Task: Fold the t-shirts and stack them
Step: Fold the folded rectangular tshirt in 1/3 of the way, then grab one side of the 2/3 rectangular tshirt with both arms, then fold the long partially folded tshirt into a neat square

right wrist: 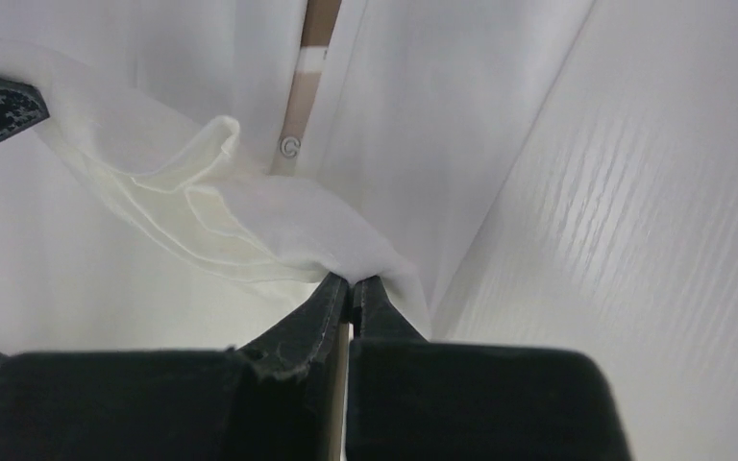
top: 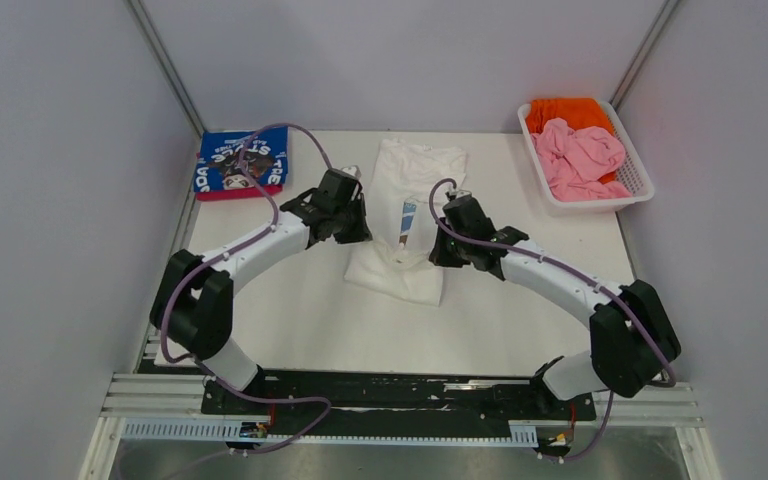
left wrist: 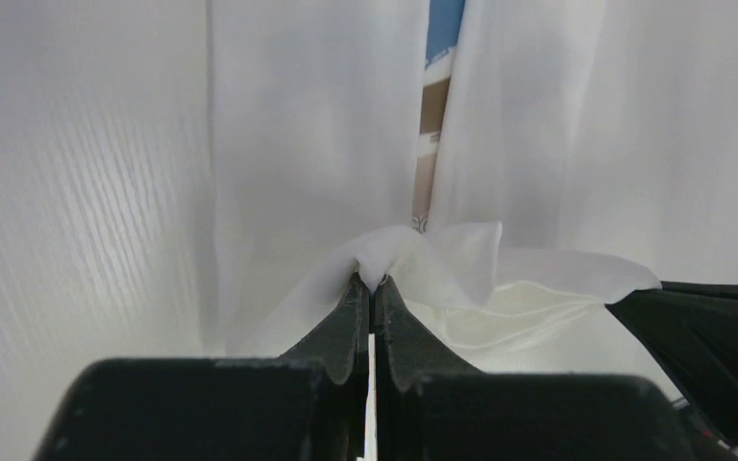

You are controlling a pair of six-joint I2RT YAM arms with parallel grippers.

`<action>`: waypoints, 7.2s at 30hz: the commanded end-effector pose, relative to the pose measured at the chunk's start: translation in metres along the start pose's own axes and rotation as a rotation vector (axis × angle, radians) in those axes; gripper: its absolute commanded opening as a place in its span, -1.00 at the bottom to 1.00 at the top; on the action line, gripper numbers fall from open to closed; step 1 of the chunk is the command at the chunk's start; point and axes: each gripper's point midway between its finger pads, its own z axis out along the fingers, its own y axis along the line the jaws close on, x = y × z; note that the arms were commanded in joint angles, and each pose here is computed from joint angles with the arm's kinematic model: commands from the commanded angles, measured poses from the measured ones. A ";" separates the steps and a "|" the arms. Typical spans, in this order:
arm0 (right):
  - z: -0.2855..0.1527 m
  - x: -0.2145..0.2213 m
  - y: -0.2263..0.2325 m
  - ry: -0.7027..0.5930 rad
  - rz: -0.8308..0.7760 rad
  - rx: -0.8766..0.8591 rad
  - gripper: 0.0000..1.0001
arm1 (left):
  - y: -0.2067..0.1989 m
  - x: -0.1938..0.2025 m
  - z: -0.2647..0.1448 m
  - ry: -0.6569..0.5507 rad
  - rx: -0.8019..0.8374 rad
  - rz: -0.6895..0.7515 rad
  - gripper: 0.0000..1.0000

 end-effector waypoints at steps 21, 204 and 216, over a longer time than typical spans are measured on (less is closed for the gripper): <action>0.067 -0.124 -0.044 -0.180 0.124 -0.029 -0.94 | 0.022 -0.110 0.098 -0.046 -0.086 0.075 -0.99; 0.022 -0.167 -0.020 0.007 0.223 -0.324 -1.00 | 0.047 -0.112 0.004 -0.132 -0.066 -0.149 -1.00; 0.081 -0.183 -0.049 0.027 0.270 -0.271 -1.00 | 0.071 -0.132 0.057 -0.109 -0.123 -0.175 -1.00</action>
